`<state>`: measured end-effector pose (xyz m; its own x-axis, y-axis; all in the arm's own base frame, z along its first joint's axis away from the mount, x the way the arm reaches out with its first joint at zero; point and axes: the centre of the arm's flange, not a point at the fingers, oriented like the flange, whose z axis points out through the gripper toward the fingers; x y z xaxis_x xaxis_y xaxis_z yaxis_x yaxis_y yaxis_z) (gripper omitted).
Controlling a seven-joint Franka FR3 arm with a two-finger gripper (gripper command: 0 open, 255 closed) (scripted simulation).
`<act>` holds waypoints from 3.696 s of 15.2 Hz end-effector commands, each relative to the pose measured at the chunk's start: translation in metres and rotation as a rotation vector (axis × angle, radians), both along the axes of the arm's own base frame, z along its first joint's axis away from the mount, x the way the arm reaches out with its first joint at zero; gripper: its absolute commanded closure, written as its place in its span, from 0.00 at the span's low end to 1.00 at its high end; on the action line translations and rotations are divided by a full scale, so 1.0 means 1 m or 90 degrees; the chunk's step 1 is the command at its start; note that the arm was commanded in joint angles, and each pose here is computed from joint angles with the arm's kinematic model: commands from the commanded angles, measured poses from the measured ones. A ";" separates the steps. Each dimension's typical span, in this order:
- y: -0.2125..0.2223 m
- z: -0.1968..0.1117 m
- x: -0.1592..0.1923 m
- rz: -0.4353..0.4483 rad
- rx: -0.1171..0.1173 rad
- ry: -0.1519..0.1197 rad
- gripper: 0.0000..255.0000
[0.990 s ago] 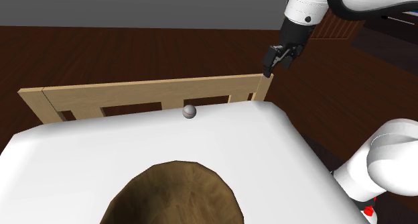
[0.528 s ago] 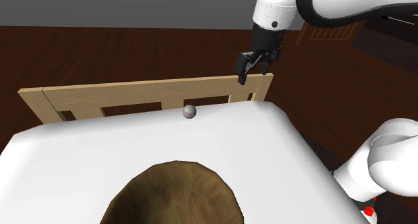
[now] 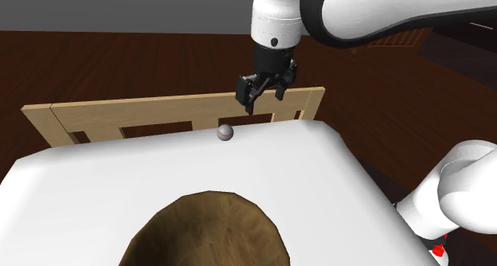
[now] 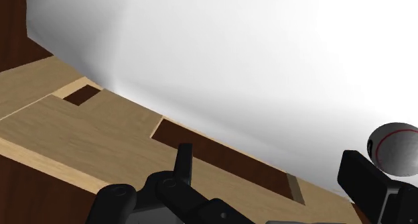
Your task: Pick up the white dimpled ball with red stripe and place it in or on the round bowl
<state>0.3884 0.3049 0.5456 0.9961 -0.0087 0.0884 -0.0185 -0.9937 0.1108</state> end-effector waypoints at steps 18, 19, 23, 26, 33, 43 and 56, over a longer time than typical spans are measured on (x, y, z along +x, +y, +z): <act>0.106 -0.052 0.025 0.012 -0.008 0.005 0.00; 0.106 -0.052 0.025 0.012 -0.008 0.005 0.00; 0.106 -0.052 0.025 0.012 -0.008 0.005 0.00; 0.106 -0.052 0.025 0.012 -0.008 0.005 1.00; 0.106 -0.052 0.025 0.012 -0.008 0.005 1.00; 0.106 0.000 0.025 0.012 -0.008 0.005 1.00; 0.106 0.069 0.025 0.012 -0.008 0.005 1.00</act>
<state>0.4129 0.4123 0.6088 0.9966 0.0111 0.0813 0.0010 -0.9923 0.1237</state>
